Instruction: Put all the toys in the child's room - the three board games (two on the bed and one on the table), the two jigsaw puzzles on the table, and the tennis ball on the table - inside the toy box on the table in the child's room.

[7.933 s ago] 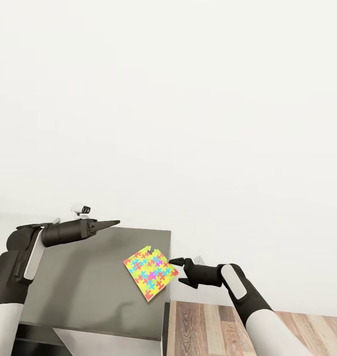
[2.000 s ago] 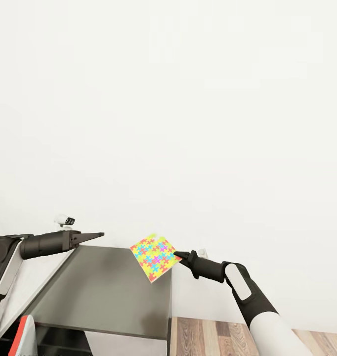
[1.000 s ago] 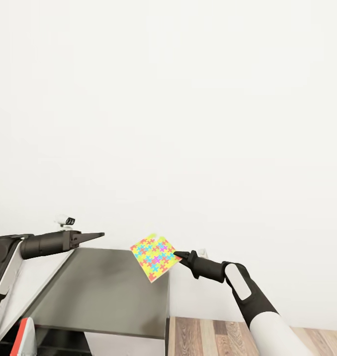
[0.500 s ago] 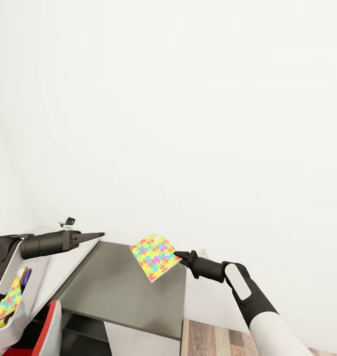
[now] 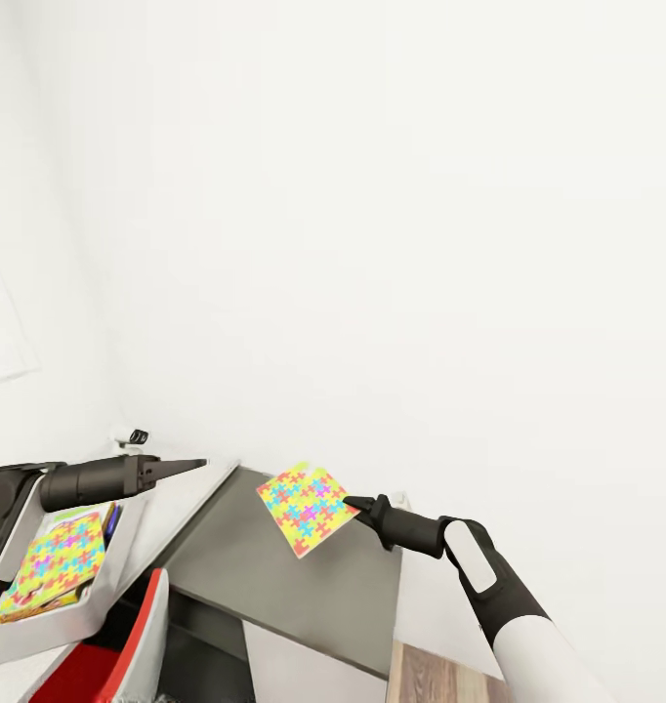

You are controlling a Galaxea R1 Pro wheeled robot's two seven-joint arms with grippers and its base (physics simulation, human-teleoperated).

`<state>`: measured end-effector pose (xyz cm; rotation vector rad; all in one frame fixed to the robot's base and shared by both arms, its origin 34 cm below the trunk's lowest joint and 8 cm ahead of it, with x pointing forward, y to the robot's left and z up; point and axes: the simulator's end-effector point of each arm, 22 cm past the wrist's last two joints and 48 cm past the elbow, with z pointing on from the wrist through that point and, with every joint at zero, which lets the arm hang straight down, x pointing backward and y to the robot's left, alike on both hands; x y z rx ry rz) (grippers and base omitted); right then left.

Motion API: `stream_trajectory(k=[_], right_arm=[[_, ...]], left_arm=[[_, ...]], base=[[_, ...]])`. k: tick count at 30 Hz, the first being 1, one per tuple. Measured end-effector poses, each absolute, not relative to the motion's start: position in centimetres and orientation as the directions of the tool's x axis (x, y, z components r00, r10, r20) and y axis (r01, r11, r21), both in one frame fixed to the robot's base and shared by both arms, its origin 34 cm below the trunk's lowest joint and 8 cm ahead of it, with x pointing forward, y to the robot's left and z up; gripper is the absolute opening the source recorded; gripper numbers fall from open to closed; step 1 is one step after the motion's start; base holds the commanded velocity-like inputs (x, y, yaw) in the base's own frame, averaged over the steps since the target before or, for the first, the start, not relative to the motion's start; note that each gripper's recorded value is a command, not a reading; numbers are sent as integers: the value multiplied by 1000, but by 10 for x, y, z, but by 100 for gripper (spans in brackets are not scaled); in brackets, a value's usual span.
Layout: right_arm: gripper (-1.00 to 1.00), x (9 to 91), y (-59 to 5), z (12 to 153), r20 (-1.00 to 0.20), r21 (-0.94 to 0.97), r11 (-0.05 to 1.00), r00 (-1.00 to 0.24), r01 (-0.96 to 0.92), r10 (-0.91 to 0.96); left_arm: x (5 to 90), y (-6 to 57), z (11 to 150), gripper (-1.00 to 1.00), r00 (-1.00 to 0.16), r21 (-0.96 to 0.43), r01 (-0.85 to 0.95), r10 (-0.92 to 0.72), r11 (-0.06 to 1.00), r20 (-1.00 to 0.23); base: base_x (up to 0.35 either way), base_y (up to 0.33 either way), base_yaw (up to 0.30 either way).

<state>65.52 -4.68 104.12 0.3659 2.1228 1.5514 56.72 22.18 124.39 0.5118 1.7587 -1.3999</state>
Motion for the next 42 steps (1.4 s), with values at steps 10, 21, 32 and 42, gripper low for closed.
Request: stream_trajectory(k=[10, 21, 32, 42], right_arm=[[-100, 663, -48, 1074, -277, 945, 297, -827, -141, 489], [-100, 673, -54, 1136, -415, 905, 309, -764, -292, 494], [-100, 674, -55, 1132, -420, 901, 327, -764, -286, 489], [-100, 674, -55, 1136, -424, 900, 320, -761, -295, 491]], left_arm=[[567, 223, 1245, 100, -586, -608, 735, -171, 301, -792], [567, 229, 1247, 100, -581, -605, 734, -174, 308, -795], [544, 257, 1271, 100, -563, -592, 770, -184, 238, -806], [546, 261, 1271, 100, -565, -597, 764, -194, 244, -802]], base=[[0, 0, 139], [0, 0, 2], [0, 0, 0], [0, 0, 0]])
